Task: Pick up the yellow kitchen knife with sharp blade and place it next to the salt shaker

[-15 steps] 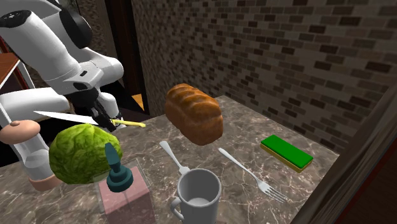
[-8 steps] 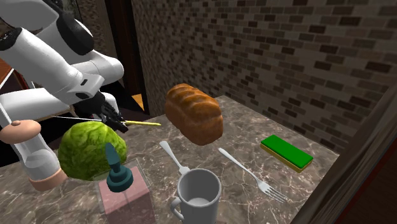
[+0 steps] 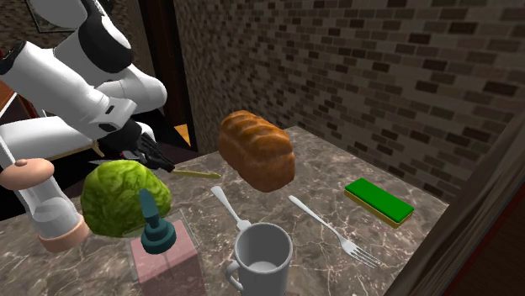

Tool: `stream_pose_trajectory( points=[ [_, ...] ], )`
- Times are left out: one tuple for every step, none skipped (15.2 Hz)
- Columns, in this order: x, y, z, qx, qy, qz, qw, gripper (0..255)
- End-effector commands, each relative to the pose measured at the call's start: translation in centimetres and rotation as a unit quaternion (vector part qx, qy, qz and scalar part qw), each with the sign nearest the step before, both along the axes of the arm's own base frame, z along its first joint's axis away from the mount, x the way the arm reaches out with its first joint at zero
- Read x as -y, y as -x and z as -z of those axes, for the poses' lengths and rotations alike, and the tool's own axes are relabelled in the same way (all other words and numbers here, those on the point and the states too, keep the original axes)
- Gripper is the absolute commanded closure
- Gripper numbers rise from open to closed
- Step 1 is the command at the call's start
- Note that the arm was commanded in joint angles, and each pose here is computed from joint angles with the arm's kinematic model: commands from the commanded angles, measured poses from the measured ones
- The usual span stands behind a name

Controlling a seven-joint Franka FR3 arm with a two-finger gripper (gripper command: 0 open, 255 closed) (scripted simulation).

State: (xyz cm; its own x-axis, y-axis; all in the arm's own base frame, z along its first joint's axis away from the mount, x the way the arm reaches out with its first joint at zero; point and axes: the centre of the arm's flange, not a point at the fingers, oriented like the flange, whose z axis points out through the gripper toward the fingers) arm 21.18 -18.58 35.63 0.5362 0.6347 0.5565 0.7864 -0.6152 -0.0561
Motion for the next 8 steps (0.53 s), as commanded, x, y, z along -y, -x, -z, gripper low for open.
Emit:
stream_pose_trajectory(
  points=[
    [0.7, 1.6, 1.8, -0.080, 0.100, -0.086, 0.9881, 0],
    [0.6, 1.8, 1.4, -0.082, 0.101, -0.084, 0.9879, 0],
    [1.1, 2.0, 1.7, -0.082, 0.099, -0.086, 0.9880, 0],
    [0.8, 2.1, 1.9, -0.082, 0.099, -0.087, 0.9879, 0],
    [1.5, 2.5, 1.7, -0.084, 0.098, -0.086, 0.9879, 0],
    [0.8, 1.2, 1.9, -0.078, 0.099, -0.087, 0.9882, 0],
    [1.2, 1.3, 0.7, -0.078, 0.099, -0.087, 0.9882, 0],
    [1.7, 1.5, -0.6, -0.078, 0.099, -0.087, 0.9882, 0]
  ],
)
